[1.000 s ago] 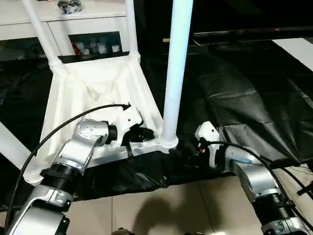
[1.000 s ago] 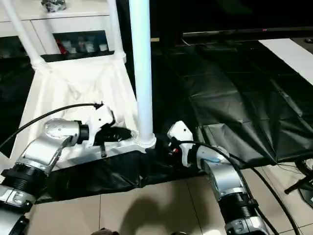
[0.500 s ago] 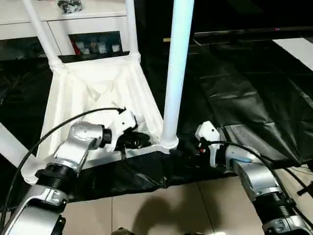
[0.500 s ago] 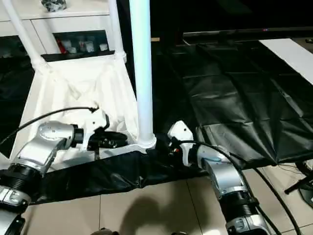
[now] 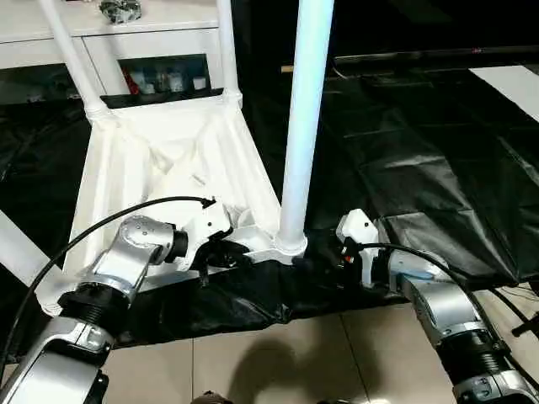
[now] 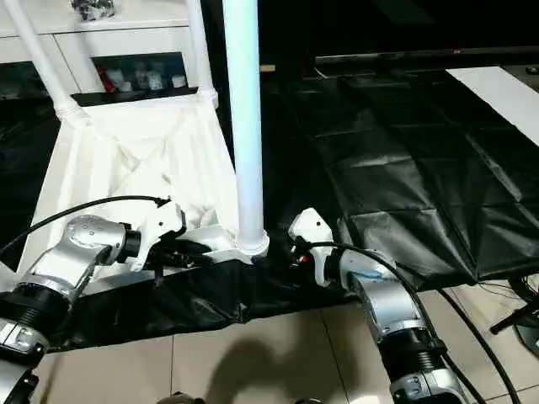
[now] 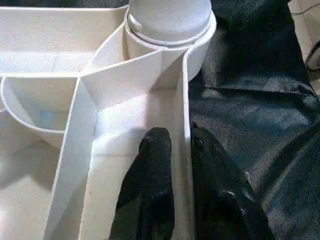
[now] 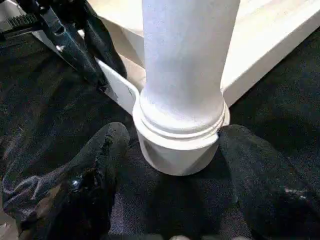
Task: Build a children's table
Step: Rotate leg to tighten
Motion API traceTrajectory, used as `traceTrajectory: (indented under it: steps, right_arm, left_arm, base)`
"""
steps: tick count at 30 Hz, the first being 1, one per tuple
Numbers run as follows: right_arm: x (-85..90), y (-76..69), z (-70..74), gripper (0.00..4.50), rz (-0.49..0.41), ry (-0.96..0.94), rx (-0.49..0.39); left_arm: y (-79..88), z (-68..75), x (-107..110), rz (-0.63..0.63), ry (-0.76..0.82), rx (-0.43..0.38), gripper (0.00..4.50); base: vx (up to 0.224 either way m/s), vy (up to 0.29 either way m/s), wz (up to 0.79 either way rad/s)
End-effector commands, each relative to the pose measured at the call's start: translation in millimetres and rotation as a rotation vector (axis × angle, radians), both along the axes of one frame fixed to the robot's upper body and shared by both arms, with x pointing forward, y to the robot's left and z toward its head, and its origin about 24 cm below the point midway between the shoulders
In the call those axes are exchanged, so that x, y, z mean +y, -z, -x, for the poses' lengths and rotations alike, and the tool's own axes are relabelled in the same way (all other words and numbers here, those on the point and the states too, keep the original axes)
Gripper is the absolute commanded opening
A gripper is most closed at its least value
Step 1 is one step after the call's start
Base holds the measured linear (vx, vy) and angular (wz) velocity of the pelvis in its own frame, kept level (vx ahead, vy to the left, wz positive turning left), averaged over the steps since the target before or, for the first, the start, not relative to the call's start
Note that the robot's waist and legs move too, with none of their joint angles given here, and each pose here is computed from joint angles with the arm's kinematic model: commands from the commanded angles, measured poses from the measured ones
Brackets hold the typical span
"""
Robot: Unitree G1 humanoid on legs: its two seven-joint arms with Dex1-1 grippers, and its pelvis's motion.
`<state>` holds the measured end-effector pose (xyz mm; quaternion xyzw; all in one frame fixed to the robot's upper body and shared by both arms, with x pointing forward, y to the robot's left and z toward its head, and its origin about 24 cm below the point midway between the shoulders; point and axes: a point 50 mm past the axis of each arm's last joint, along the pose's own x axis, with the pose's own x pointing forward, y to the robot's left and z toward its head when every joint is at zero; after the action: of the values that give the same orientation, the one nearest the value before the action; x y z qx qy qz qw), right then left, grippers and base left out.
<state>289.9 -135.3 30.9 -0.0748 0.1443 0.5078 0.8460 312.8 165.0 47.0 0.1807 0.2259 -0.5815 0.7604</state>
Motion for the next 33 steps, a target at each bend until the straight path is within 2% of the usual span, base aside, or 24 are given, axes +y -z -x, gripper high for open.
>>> traceTrajectory:
  steps: [1, 4, 9, 11, 13, 14, 16, 18, 24, 33]
  right_arm:
    - [3.5, -0.5, -0.3, 3.31, 0.005, -0.034, 0.005]
    - [3.4, -1.5, -1.0, 3.31, 0.005, -0.040, 0.002]
    - [3.8, -6.0, -4.9, 3.31, -0.011, -0.048, -0.001]
    - [4.5, -9.8, -7.3, 3.57, -0.043, -0.051, 0.012]
    - [4.8, -11.5, -8.2, 3.57, -0.051, -0.055, 0.016]
    - [5.5, -13.7, -9.0, 3.75, -0.050, -0.079, 0.017]
    - [6.1, -15.8, -10.8, 3.96, -0.033, -0.106, 0.011]
    - [8.6, -17.9, -18.0, 4.06, 0.031, -0.127, -0.031]
    - [13.3, -19.8, -28.9, 4.06, 0.090, -0.143, -0.058]
    - [15.5, -21.2, -36.8, 4.06, 0.093, -0.151, -0.073]
  left_arm:
    - [-4.2, -2.4, 5, 0.010, -0.010, -0.006, 0.36]
    - [-4.0, -2.2, 4, 0.026, -0.015, -0.005, 0.07]
    - [0.2, 0.8, 5, 0.018, -0.011, -0.001, 0.07]
    - [-0.5, 1.0, 4, 0.034, -0.013, -0.003, 0.00]
    - [-1.1, 0.9, 3, 0.043, -0.015, -0.007, 0.00]
    - [-2.5, 1.3, 1, 0.061, -0.011, -0.008, 0.00]
    - [-3.7, 2.4, -2, 0.073, 0.005, -0.012, 0.00]
    - [-3.4, 5.0, -6, 0.083, 0.027, -0.008, 0.00]
    - [-2.5, 4.5, -8, 0.098, 0.017, -0.013, 0.00]
    - [-3.0, 6.0, -8, 0.122, 0.006, -0.012, 0.00]
  base:
    - [0.000, 0.000, 0.00]
    - [0.000, 0.000, 0.00]
    - [0.000, 0.000, 0.00]
    - [0.000, 0.000, 0.00]
    - [0.000, 0.000, 0.00]
    - [0.000, 0.000, 0.00]
    - [0.000, 0.000, 0.00]
    - [0.000, 0.000, 0.00]
    - [0.000, 0.000, 0.00]
    - [0.000, 0.000, 0.00]
